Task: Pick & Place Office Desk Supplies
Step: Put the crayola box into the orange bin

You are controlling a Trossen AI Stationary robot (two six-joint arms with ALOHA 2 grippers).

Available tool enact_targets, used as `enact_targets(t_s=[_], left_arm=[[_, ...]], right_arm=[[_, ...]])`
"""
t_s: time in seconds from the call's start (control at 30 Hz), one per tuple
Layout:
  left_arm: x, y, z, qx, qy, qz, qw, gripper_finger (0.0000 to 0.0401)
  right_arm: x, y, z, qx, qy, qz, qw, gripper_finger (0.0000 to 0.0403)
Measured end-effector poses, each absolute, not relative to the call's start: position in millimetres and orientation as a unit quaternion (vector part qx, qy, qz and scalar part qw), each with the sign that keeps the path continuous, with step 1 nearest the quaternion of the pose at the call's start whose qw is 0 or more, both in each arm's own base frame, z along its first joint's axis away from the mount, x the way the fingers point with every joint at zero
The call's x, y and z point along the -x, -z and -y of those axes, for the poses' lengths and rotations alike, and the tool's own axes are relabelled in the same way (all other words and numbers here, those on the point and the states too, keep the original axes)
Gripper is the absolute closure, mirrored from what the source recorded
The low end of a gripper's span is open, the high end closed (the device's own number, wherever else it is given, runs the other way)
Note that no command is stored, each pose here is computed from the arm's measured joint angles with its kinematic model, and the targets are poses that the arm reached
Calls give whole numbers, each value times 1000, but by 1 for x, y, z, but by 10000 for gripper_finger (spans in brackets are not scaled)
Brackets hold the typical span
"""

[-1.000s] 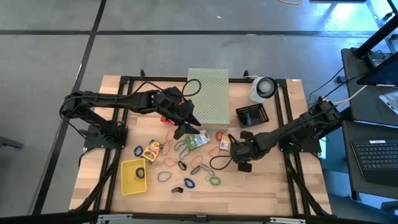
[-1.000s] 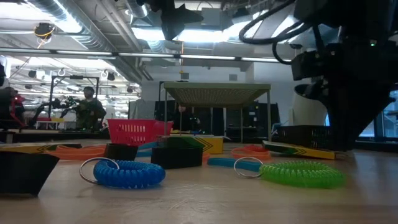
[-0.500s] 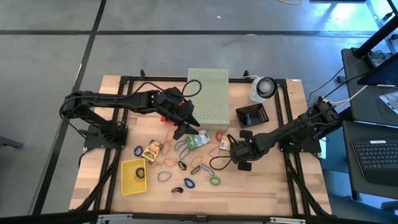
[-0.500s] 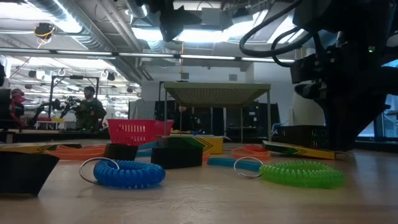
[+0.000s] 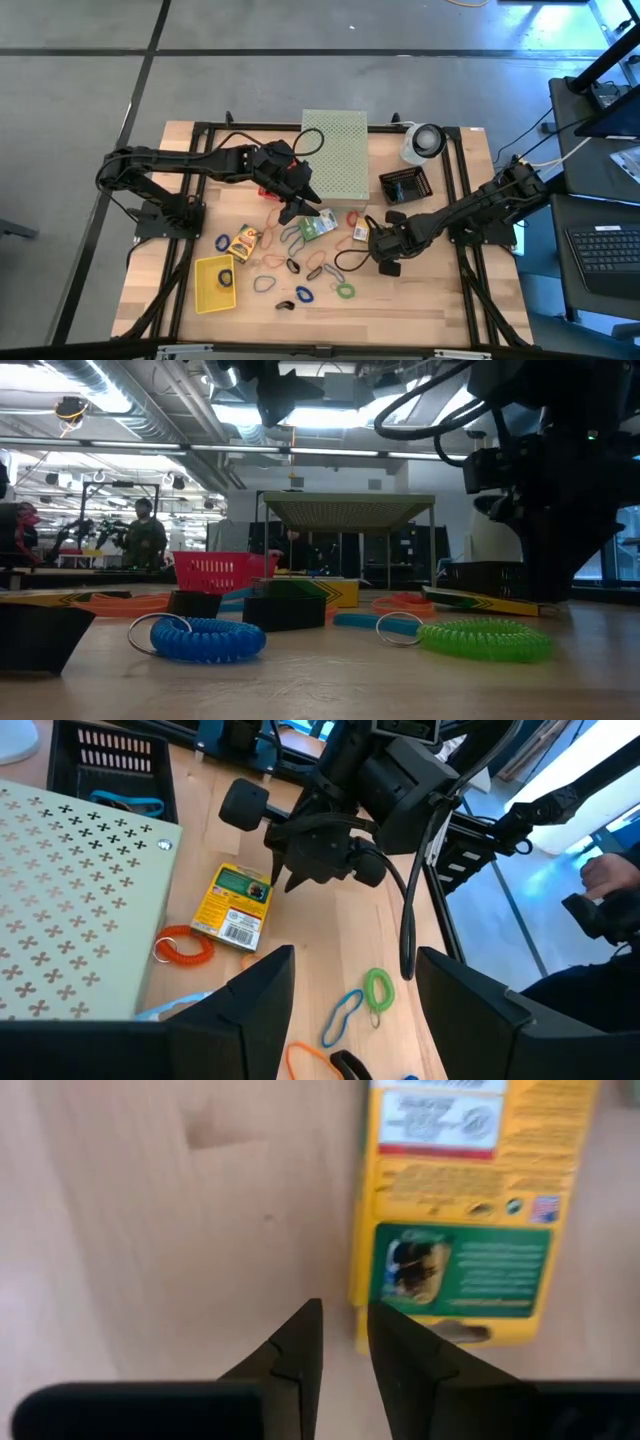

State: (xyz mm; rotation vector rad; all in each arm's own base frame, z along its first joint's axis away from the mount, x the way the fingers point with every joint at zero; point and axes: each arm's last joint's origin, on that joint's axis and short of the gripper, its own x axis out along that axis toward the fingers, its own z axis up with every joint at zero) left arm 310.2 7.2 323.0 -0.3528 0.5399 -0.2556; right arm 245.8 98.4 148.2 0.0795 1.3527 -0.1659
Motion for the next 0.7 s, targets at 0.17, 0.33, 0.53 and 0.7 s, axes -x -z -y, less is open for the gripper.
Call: enact_targets(t_s=[0.17, 0.33, 0.53, 0.7], left_arm=[[-310, -322, -7, 174, 125, -269, 939, 194], [-309, -321, -7, 168, 127, -277, 938, 194], [-309, -321, -7, 165, 128, -277, 938, 194], [-309, -321, -7, 161, 129, -276, 939, 194]], right_arm=[[-245, -148, -99, -52, 72, -631, 771, 319], [-244, -148, -99, -48, 74, -635, 768, 296], [-242, -148, -97, -38, 84, -639, 764, 230], [-242, -147, -95, -9, 102, -633, 767, 196]])
